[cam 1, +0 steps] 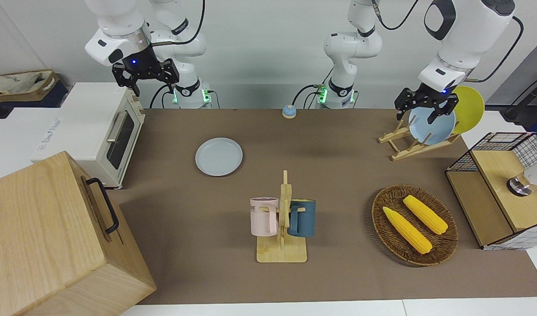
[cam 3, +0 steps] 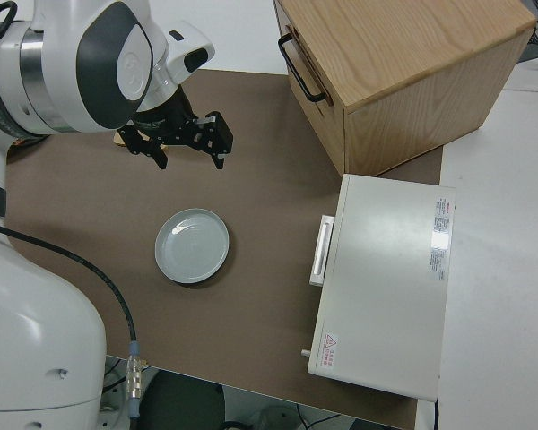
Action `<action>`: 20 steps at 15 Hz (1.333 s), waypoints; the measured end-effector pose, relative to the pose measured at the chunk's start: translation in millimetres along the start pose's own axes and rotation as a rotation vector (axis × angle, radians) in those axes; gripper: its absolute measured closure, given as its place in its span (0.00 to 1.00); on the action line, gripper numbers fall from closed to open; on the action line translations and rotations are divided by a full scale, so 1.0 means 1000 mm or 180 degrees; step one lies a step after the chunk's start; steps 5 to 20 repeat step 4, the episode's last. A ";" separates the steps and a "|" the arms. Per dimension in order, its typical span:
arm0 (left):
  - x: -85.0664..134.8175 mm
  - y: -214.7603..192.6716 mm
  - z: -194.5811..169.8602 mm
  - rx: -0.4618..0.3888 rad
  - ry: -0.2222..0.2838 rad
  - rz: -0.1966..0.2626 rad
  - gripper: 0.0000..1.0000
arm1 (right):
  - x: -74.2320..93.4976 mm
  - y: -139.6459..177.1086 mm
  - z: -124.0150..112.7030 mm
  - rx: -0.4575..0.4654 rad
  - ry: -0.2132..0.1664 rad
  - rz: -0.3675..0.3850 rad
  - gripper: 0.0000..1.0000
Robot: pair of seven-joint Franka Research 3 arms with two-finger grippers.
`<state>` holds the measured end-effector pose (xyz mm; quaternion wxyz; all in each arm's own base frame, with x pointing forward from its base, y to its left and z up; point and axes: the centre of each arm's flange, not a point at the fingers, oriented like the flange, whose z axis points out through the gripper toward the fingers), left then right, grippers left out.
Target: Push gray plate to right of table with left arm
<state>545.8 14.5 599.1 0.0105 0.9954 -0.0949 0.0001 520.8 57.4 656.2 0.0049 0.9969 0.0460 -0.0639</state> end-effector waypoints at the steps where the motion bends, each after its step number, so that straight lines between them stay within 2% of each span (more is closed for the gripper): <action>1: 0.001 0.000 0.000 0.0000 -0.0005 0.0002 0.00 | 0.000 0.000 0.000 0.0000 0.0000 0.0000 0.01; 20: 0.001 0.000 0.000 -0.0001 -0.0011 0.0007 0.00 | 0.000 0.000 0.000 0.0000 0.0000 0.0000 0.01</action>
